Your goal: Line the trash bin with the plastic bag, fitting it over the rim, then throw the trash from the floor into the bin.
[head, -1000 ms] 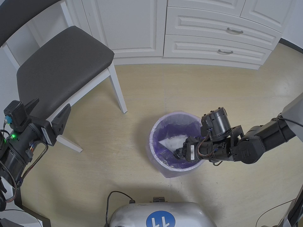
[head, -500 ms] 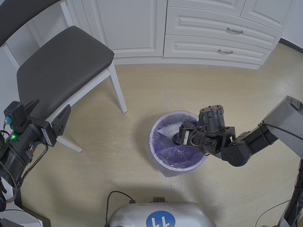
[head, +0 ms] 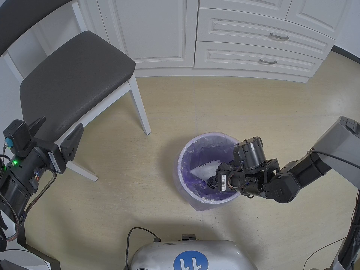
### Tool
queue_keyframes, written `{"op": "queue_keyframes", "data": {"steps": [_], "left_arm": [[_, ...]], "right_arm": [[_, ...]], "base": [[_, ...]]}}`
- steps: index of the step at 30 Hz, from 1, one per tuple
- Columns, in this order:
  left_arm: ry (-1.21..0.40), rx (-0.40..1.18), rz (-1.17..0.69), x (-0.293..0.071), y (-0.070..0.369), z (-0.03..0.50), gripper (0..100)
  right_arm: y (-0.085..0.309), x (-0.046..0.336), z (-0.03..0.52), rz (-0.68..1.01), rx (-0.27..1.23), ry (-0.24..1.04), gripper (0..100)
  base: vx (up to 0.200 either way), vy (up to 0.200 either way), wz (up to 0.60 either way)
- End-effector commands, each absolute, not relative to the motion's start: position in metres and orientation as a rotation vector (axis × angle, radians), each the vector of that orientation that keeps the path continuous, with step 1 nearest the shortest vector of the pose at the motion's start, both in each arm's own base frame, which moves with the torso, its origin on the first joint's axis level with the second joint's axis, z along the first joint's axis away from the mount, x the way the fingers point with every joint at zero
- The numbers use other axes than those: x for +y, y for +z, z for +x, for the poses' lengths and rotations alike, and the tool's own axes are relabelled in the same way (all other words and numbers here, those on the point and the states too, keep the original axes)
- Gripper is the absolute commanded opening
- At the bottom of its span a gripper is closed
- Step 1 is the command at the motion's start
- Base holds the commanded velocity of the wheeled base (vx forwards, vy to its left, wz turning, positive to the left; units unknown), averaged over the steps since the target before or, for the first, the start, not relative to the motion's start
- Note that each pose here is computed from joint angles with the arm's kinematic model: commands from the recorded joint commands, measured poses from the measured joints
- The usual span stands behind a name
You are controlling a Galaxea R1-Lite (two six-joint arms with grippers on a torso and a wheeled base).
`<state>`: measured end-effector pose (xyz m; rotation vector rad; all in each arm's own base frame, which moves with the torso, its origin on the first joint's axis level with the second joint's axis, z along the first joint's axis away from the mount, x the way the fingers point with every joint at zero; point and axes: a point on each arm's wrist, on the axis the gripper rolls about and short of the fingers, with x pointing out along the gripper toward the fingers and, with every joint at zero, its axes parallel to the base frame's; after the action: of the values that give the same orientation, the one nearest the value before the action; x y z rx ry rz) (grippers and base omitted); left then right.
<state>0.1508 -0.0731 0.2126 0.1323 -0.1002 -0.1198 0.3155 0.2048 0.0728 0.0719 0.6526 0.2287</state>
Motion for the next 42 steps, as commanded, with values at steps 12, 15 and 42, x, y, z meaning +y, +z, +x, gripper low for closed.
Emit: {"op": "queue_keyframes", "data": {"steps": [12, 15, 42], "left_arm": [[-0.12, -0.11, 0.127, -0.073, 0.215, 0.15, 100], [-0.12, -0.11, 0.127, -0.073, 0.215, 0.15, 100], [-0.12, -0.108, 0.129, -0.073, 0.214, 0.15, 100]], "right_arm": [[0.047, 0.234, 0.35, 0.256, 0.655, 0.171, 0], [0.047, 0.233, 0.35, 0.256, 0.656, 0.169, 0], [0.053, 0.235, 0.347, 0.256, 0.667, 0.17, 0]], "base": [[0.0, 0.0, 0.0], [0.0, 0.0, 0.0], [0.0, 0.0, 0.0]]}}
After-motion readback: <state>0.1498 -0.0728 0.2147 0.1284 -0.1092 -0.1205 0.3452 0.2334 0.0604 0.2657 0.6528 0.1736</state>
